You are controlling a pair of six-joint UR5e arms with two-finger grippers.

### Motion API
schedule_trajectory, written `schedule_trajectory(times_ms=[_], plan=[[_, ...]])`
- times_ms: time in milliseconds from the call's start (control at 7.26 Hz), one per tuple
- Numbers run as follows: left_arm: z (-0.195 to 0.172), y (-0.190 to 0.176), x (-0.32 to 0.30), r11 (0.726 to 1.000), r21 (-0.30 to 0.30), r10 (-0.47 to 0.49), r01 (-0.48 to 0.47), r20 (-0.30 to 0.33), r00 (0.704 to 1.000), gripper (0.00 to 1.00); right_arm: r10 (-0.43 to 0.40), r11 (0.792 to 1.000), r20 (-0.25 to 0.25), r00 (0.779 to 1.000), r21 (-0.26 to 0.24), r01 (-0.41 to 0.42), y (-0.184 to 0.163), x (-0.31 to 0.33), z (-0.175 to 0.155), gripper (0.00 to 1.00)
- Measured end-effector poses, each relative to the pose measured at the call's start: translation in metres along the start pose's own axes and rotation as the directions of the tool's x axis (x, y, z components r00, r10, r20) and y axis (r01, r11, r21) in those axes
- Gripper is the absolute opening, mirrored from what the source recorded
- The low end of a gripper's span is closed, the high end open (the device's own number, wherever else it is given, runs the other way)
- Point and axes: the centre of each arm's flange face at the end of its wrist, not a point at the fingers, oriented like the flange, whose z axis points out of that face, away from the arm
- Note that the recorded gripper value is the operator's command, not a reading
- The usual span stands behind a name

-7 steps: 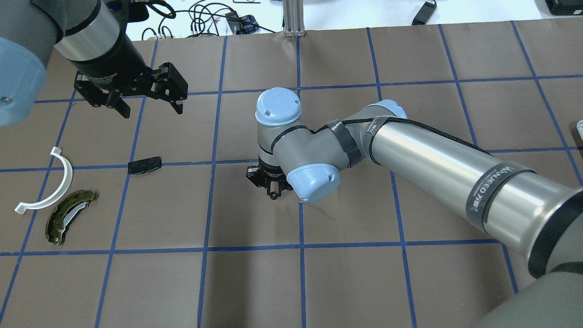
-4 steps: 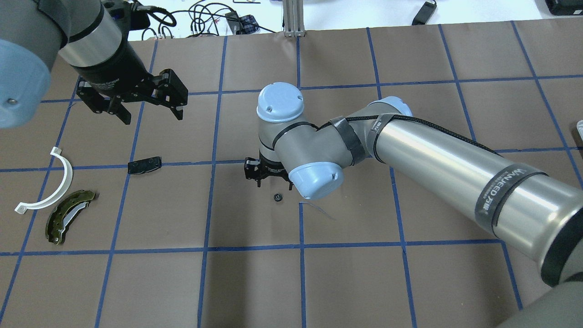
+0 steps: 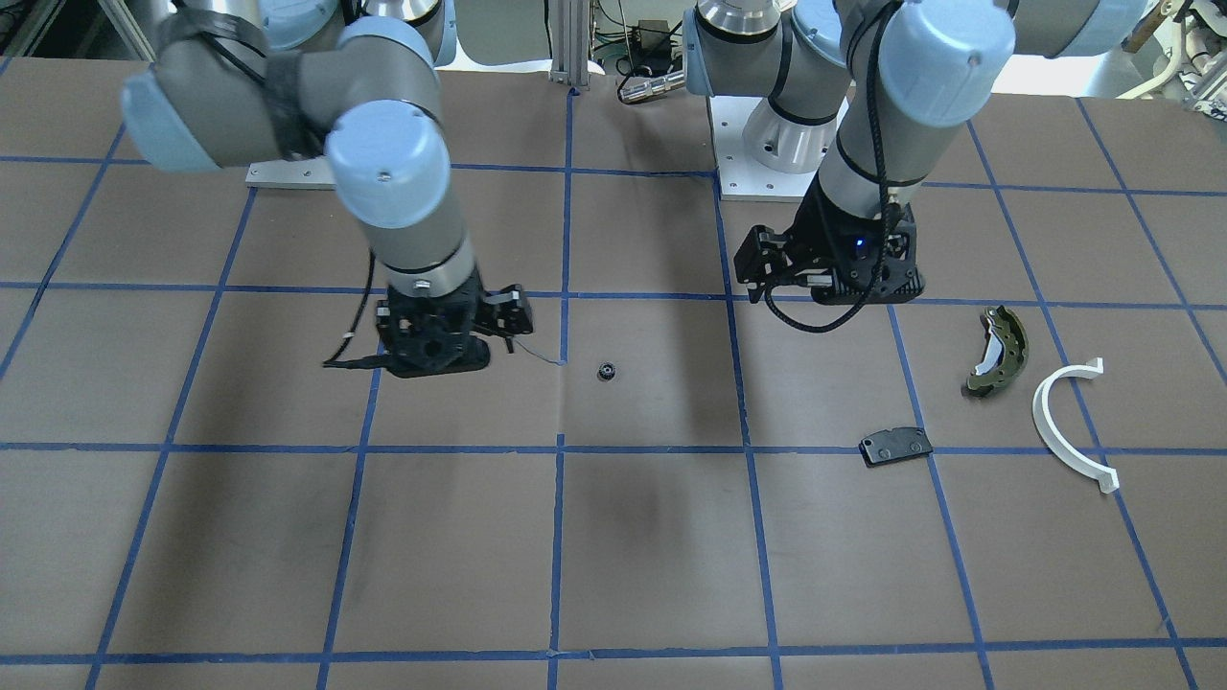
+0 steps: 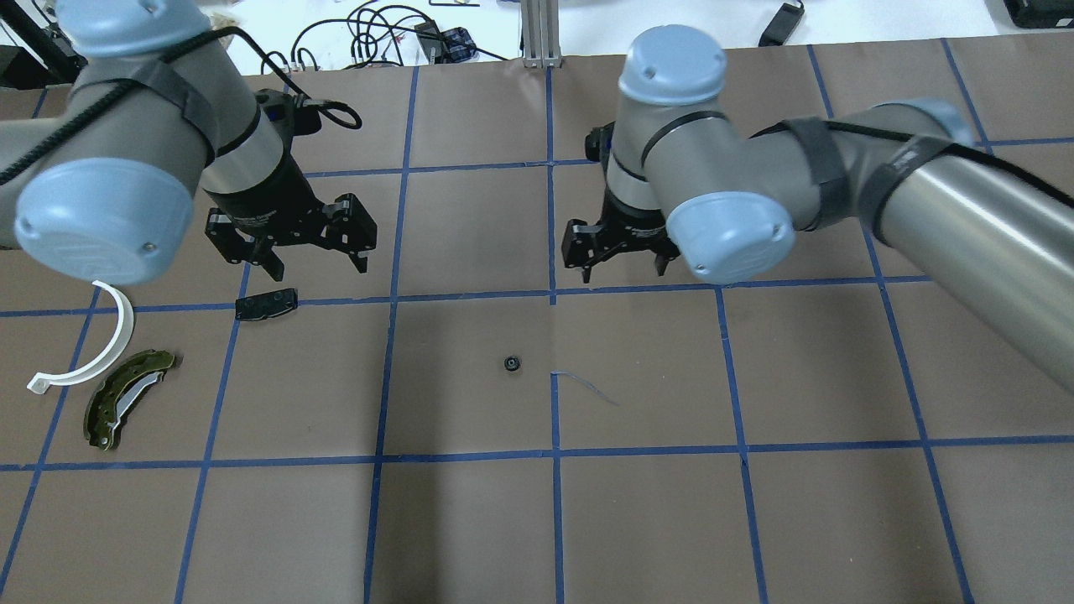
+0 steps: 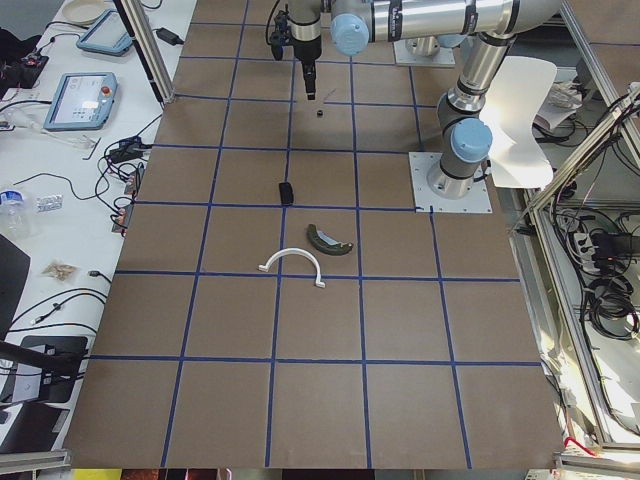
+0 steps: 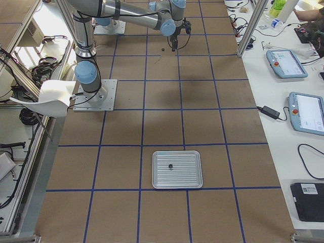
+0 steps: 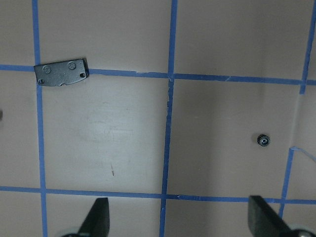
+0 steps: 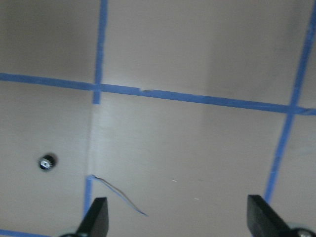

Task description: Place bearing gear from tray to pile

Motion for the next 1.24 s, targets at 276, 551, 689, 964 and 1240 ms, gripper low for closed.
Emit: schedule_trajectory(times_ms=[276,551,689,964,1240], plan=[[0.05,0.004,0.031,1.0,-0.017,-0.014,0.014,0.007,1.0,1.0,-0.081,0.995,-0.058,0.995,-0.062,0.077,0.011,0.112,-0.033,1.0],[0.091,0.013,0.097,0.997,0.003,-0.081,0.081,0.013,0.997,1.0,-0.089,0.993,-0.06,0.994,-0.08,0.084,0.027,0.237,-0.049,1.0],[0.114,0.021,0.126,0.995,0.017,-0.101,0.101,0.012,0.995,1.0,-0.099,0.992,-0.041,0.994,-0.084,0.096,0.04,0.306,-0.048,1.0],[0.163,0.035,0.154,0.993,0.054,-0.107,0.107,-0.002,0.994,1.0,-0.141,0.988,-0.026,0.99,-0.07,0.139,0.064,0.425,-0.03,1.0],[0.196,0.041,0.163,0.992,0.086,-0.09,0.091,-0.017,0.996,1.0,-0.167,0.984,-0.023,0.986,-0.061,0.166,0.083,0.505,-0.012,1.0]])
